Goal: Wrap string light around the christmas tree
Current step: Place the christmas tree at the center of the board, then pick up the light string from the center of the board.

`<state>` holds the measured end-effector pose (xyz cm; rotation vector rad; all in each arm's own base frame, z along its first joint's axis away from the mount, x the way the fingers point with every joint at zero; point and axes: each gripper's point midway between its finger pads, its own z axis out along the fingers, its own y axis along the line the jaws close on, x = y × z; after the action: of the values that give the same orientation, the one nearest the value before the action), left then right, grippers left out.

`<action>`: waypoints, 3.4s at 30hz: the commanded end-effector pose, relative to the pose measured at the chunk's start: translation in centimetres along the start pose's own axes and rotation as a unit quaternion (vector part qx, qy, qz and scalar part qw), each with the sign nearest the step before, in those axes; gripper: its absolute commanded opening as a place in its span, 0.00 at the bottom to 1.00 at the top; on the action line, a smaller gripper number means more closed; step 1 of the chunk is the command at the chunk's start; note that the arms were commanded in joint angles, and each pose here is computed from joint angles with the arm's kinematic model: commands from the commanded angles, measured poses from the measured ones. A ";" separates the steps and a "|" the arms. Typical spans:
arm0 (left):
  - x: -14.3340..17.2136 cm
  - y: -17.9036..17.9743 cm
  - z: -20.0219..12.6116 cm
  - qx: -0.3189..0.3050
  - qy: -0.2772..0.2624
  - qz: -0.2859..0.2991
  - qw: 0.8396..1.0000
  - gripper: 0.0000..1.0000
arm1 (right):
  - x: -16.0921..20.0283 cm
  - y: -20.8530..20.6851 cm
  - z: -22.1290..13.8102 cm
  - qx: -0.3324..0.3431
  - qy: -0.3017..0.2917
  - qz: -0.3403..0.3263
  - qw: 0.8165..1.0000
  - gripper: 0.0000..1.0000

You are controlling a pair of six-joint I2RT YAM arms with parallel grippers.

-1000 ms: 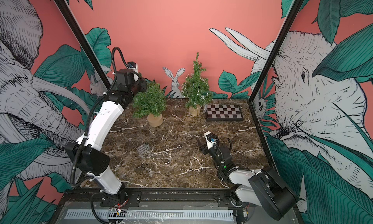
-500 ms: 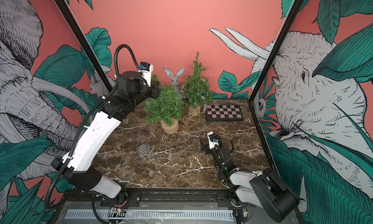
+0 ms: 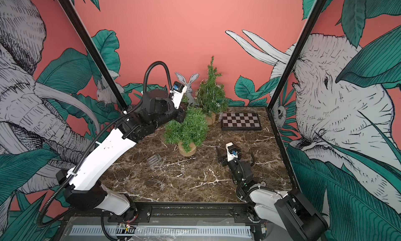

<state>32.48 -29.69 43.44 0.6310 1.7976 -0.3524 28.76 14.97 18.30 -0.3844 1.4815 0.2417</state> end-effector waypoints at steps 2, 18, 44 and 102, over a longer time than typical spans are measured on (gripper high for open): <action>-4.1 0.1 -3.2 0.011 -0.098 -0.033 0.995 0.00 | -1.1 -0.5 -0.2 0.015 -0.019 -0.002 1.000 0.83; -2.6 -0.3 -3.3 0.010 -0.138 0.012 0.990 0.00 | -0.5 -0.8 0.0 0.025 -0.002 -0.021 0.999 0.83; 0.7 1.5 -7.7 -0.012 -0.110 0.038 0.993 0.72 | 0.5 -0.6 0.4 0.021 0.019 -0.048 0.998 0.83; 42.9 13.3 -7.6 -0.362 0.293 -0.434 0.772 0.35 | 1.8 -1.8 1.3 0.063 0.049 -0.007 0.997 0.83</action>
<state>23.36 -3.99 5.04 -0.8094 2.5661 0.0536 30.35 13.31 15.10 -0.3482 1.6299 0.0906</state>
